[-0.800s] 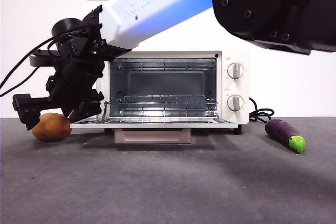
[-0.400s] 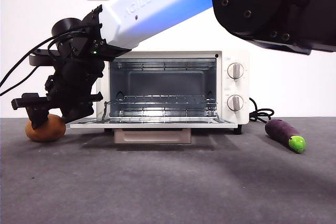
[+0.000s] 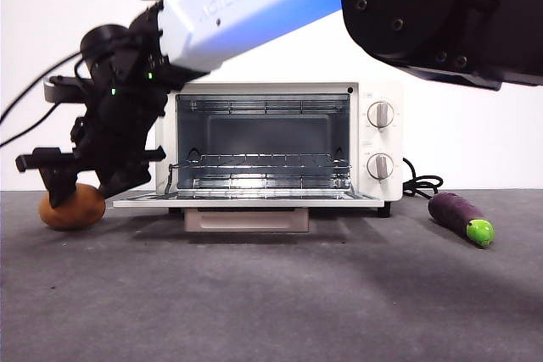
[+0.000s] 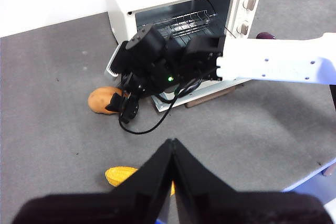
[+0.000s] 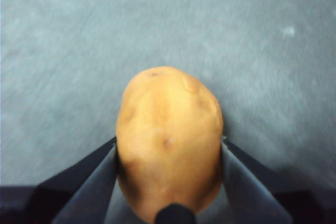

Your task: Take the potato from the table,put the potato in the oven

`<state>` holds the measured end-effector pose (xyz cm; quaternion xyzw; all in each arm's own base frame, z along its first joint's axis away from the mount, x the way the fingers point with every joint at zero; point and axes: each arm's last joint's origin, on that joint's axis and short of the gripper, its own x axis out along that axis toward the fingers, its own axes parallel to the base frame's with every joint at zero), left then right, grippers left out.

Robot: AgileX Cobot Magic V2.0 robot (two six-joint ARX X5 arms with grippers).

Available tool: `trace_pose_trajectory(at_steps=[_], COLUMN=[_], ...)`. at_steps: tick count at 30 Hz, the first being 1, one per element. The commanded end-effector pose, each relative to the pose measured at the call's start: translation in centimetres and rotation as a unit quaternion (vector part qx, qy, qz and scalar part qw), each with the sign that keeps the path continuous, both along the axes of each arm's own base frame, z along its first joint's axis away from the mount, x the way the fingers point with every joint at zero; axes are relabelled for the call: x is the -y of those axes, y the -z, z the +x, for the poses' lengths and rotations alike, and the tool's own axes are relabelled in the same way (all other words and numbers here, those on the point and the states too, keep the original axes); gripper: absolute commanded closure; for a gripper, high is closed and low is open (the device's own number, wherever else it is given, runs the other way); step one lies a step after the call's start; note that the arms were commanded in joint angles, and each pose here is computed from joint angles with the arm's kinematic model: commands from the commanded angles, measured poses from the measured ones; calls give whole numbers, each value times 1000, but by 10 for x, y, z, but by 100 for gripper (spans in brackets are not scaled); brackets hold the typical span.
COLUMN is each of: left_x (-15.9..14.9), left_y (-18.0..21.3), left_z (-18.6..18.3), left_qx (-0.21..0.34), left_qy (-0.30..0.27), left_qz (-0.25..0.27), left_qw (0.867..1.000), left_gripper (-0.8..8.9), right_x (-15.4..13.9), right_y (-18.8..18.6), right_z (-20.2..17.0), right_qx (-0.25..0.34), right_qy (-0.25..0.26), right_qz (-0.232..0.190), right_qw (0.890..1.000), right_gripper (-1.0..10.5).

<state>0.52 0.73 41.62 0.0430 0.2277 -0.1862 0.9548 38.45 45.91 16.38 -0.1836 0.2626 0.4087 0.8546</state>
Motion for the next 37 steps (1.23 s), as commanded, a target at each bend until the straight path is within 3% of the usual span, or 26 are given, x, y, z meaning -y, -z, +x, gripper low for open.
trace_pose_trajectory(at_steps=[1, 10, 18, 25, 31, 34, 37], left_x=[1, 1, 1, 1, 1, 1, 2], left_y=[1, 1, 1, 1, 1, 1, 1], left_z=[1, 1, 1, 1, 1, 1, 2], left_qx=[1, 1, 0, -7, -14, -14, -15], left_qy=[2, 1, 2, -5, -14, -14, -19], left_qz=[7, 7, 4, -12, -28, -28, -28], left_qw=[1000, 1000, 1000, 1000, 999, 999, 999], left_gripper=[819, 819, 819, 819, 819, 819, 819], right_x=[-3, 19, 54, 106, 154, 185, 218], right_y=[-13, -100, -154, -235, -309, -344, -369], right_z=[-5, -29, -54, -89, -127, -150, -175], right_qx=[3, 20, -19, 13, 61, 104, 104], right_qy=[-1, -2, 8, 34, 82, 121, 139], right_qz=[11, 38, -15, -31, 45, 58, 51], right_qw=[1000, 999, 1000, 999, 994, 986, 983], right_gripper=[708, 734, 736, 823, 824, 824, 823])
